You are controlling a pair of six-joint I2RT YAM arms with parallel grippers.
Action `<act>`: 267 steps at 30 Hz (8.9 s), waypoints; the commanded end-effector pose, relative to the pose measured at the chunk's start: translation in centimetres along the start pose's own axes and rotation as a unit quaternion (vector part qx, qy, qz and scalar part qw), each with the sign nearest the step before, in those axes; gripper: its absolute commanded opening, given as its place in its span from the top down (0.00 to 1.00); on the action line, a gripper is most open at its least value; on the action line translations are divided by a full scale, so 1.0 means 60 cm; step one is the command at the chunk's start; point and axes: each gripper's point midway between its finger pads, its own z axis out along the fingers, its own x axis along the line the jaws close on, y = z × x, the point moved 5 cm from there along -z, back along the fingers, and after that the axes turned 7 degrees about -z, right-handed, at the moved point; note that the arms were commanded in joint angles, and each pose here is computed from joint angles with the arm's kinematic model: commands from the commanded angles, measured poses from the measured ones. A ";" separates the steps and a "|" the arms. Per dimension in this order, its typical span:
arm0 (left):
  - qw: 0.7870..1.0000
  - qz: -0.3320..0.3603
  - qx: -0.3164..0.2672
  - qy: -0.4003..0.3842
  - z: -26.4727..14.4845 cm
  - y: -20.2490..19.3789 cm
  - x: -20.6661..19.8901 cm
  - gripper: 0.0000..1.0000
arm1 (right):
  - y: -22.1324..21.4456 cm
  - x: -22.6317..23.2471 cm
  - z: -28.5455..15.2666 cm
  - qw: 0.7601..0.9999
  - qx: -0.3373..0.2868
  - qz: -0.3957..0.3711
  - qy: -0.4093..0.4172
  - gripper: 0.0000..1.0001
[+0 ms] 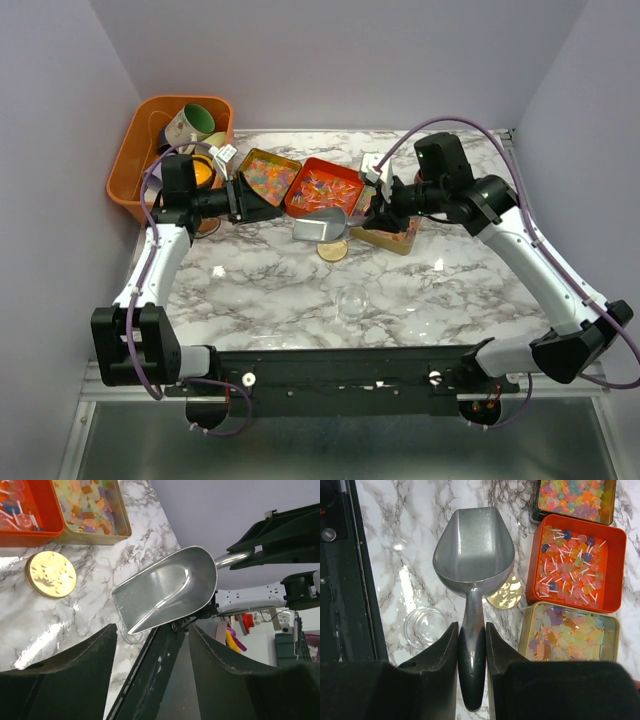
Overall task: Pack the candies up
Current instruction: Pick up the spatula from the center of the board, then move the storage box to the center of the board, then scoop the fake candies from the storage box.
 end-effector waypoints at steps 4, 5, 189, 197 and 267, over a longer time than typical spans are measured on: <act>0.997 -0.057 0.039 0.040 0.003 -0.033 0.058 0.33 | 0.030 0.004 -0.021 0.999 -0.031 -0.022 -0.010 0.99; 0.997 -0.054 0.042 0.039 0.008 -0.033 0.060 0.33 | 0.033 0.004 -0.020 0.999 -0.033 -0.021 -0.008 0.99; 0.811 0.062 0.035 0.581 0.351 -0.226 0.175 0.91 | -0.294 -0.027 -0.150 0.940 0.235 0.163 -0.188 0.99; 0.880 0.150 0.027 0.450 0.387 -0.135 0.060 0.34 | -0.258 -0.062 -0.177 0.938 0.246 0.132 -0.204 0.99; 0.909 -0.080 -0.066 0.404 0.076 -0.059 0.304 0.32 | -0.308 -0.094 0.021 0.722 0.636 -0.218 0.165 0.99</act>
